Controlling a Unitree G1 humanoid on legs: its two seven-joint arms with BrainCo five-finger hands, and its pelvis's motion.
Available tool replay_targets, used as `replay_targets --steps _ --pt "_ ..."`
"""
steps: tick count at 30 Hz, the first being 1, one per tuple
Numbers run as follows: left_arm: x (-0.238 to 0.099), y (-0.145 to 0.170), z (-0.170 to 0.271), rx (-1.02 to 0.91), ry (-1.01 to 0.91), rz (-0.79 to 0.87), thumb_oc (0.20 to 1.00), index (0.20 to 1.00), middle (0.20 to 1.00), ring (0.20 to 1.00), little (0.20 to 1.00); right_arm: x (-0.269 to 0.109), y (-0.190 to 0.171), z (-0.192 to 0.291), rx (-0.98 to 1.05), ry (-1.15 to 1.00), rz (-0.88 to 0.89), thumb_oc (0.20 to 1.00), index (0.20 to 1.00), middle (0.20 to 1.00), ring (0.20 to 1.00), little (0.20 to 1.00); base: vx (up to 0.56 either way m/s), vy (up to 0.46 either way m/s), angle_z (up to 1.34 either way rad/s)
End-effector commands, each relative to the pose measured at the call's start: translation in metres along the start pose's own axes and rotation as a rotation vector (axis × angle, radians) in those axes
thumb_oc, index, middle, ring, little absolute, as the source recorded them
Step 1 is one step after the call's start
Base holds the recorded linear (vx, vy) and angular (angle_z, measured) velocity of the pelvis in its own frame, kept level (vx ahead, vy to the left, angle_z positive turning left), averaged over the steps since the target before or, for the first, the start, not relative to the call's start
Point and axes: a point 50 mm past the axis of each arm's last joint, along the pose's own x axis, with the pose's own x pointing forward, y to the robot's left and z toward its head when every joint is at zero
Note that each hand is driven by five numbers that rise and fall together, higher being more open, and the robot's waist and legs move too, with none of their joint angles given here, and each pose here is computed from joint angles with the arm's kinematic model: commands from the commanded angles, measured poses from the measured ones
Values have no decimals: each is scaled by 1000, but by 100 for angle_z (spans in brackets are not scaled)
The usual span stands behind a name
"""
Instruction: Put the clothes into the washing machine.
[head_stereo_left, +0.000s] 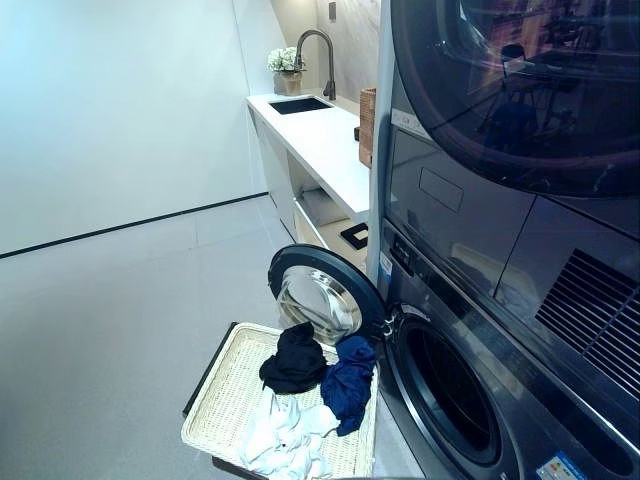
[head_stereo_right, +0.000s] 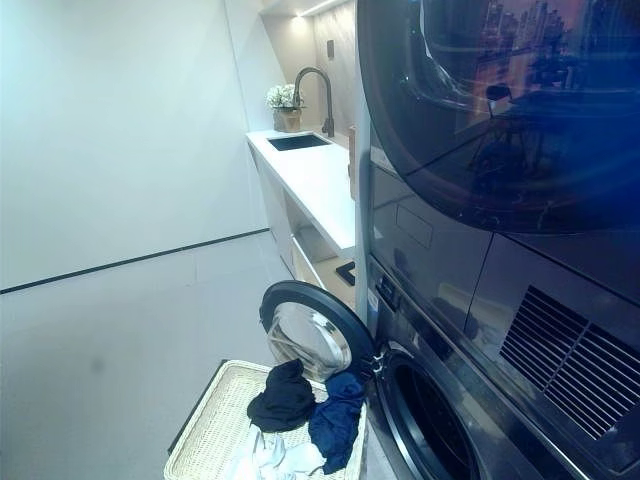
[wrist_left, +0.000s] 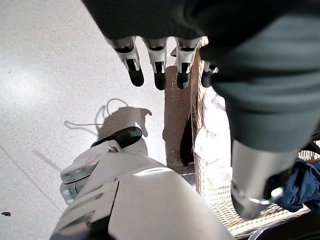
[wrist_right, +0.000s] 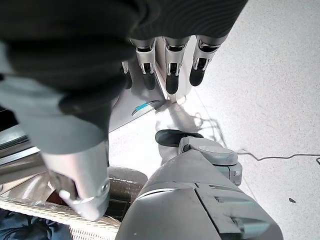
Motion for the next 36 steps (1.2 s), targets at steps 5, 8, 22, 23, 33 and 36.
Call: replay_targets --steps 5,8,22,23,33,36 --pt "5 15 39 -42 -98 59 1000 1000 1000 1000 1000 -3 3 34 15 -60 5 1000 1000 1000 1000 1000 21 -1 0" --pt "5 15 39 -42 -98 59 1000 1000 1000 1000 1000 -3 3 34 15 -60 5 1000 1000 1000 1000 1000 14 -1 0" --pt "-48 71 222 -274 -875 392 1000 1000 1000 1000 1000 -58 -9 190 108 -586 2 1000 1000 1000 1000 1000 -130 22 4" --pt "-52 73 227 -267 -898 410 1000 1000 1000 1000 1000 -60 -9 192 109 -594 2 1000 1000 1000 1000 1000 -62 20 2" --pt "-130 106 310 -185 -1261 806 1000 1000 1000 1000 1000 -101 -18 248 142 -787 15 1000 1000 1000 1000 1000 -77 -14 0" --pt "-150 109 323 -90 -1350 944 1000 1000 1000 1000 1000 -110 -17 258 138 -842 26 1000 1000 1000 1000 1000 -57 -36 -5"
